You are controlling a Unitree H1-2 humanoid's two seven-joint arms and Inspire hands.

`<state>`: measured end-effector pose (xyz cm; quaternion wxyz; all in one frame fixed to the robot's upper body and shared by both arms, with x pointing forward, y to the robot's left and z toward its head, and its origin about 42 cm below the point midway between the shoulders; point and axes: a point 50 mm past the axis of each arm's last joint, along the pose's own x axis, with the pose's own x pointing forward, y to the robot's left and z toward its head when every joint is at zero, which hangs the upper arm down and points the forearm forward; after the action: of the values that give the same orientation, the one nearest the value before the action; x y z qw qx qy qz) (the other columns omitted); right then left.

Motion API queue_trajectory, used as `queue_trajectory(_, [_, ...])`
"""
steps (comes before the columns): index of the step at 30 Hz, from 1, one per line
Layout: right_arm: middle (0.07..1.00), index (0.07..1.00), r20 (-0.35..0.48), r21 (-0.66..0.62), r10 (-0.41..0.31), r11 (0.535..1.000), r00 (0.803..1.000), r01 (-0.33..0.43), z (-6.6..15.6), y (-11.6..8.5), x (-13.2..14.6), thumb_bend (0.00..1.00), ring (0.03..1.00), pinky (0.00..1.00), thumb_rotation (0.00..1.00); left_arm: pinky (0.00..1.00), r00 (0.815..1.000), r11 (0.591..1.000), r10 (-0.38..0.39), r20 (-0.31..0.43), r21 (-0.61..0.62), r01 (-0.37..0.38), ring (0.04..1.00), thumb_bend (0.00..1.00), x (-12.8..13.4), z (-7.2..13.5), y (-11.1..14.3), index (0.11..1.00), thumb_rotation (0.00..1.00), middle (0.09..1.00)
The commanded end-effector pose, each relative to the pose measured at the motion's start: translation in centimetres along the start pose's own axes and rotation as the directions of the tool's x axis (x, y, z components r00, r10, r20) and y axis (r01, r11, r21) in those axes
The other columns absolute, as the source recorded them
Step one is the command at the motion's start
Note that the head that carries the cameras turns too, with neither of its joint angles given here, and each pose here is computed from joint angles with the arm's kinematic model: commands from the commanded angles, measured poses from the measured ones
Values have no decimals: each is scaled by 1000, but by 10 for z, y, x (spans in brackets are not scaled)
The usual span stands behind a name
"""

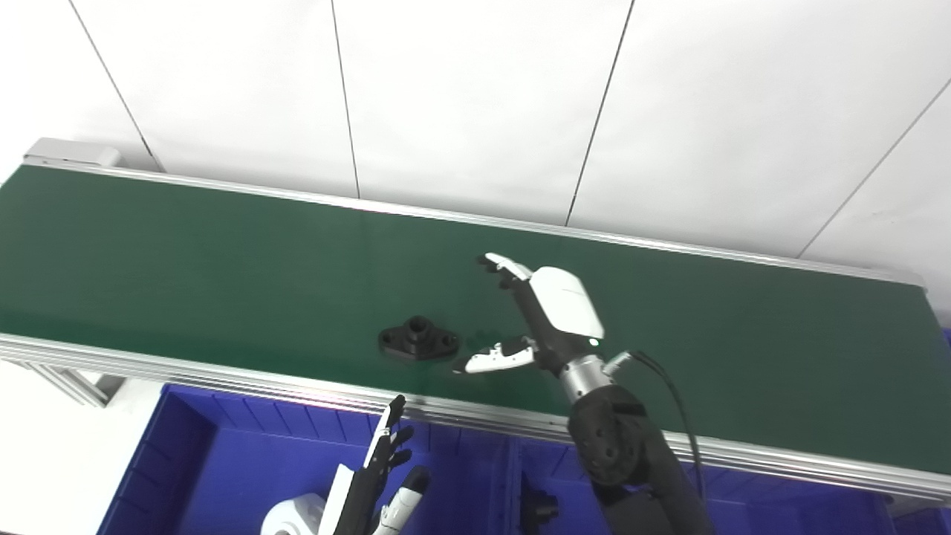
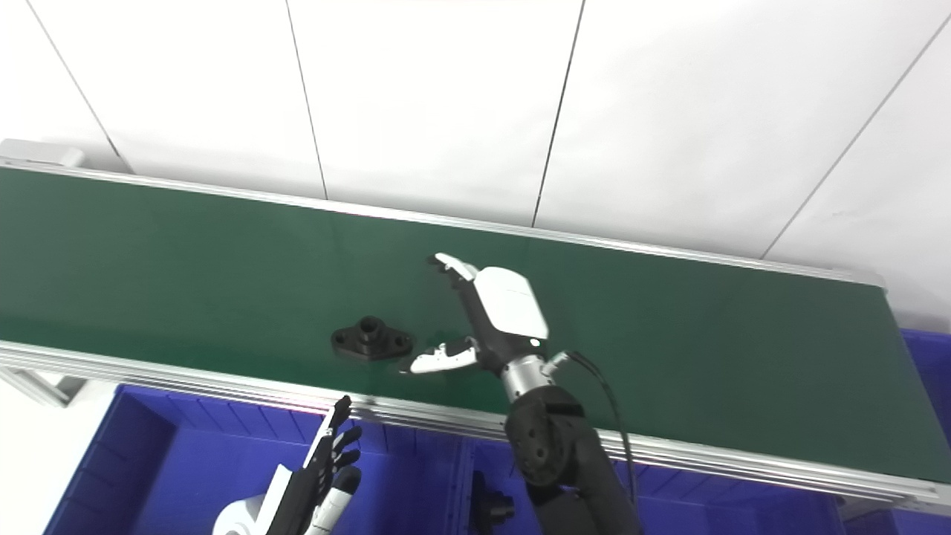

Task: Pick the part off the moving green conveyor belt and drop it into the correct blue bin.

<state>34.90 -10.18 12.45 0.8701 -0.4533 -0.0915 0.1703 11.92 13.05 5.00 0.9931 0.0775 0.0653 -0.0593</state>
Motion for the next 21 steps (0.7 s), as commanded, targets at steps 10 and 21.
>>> queue_trajectory(10, [813, 826, 26, 23, 39, 999, 999, -39, 20, 34, 17, 1000, 695, 576, 352, 863, 995, 993, -13, 94, -116, 24, 933, 577, 10, 39, -51, 1000, 980, 1000])
queue_trajectory(21, [467, 534, -29, -40, 98, 994, 995, -99, -4, 70, 6, 603, 416, 341, 66, 862, 995, 993, -8, 104, -117, 20, 929, 597, 8, 42, -50, 1000, 974, 1000])
